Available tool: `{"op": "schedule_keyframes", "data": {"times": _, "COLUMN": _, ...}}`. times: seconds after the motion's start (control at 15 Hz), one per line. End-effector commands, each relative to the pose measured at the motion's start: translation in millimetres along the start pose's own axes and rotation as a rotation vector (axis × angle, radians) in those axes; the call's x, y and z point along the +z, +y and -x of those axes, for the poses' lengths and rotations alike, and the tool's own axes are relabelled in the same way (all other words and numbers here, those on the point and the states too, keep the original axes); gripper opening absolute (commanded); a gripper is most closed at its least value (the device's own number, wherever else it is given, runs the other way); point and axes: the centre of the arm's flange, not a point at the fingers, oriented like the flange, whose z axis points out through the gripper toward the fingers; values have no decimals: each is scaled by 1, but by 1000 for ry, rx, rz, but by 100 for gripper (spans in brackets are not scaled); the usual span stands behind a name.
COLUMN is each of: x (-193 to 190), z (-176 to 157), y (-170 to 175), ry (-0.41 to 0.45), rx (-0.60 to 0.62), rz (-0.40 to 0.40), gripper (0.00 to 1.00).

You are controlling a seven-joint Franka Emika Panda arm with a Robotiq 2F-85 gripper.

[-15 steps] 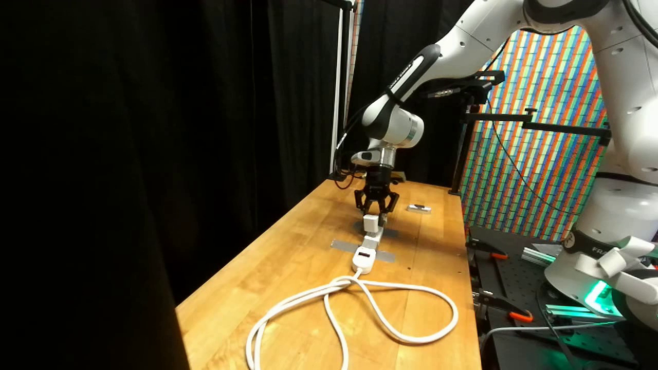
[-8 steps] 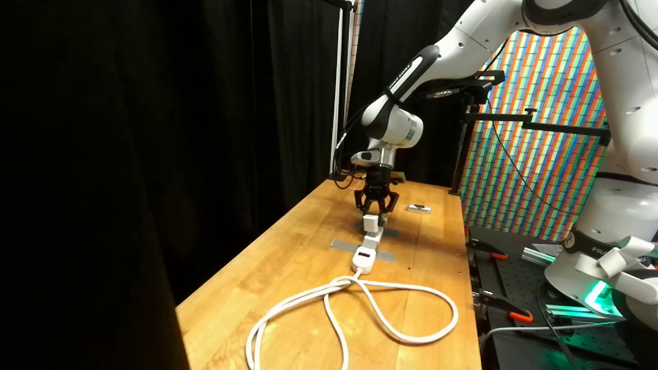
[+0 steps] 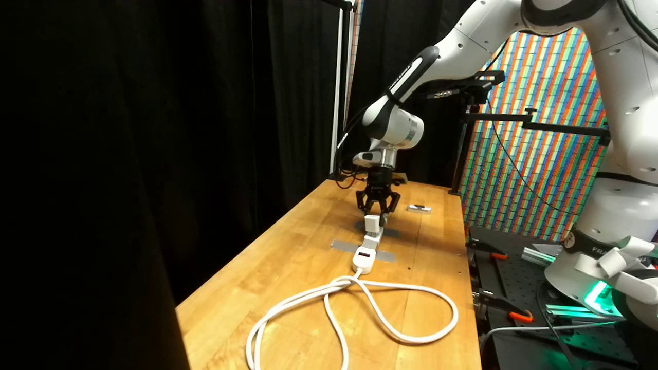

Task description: Put the block on the adapter

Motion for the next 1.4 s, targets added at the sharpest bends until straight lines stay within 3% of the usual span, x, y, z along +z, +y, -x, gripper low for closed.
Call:
{"op": "schedule_keyframes", "data": {"times": 0.0, "x": 7, "z": 9, "y": 1, "ry": 26, "rx": -2, "rz": -7, "gripper": 23}}
{"op": "schedule_keyframes", "data": {"times": 0.67, "x": 14, "z": 11, "y": 3, "ry": -16, "rx": -27, "rz": -11, "gripper": 23}}
{"op": "schedule_keyframes", "data": {"times": 1.33, "x": 28, "z": -18, "y": 9, "ry": -169, "rx": -149, "rz": -71, "gripper": 23}}
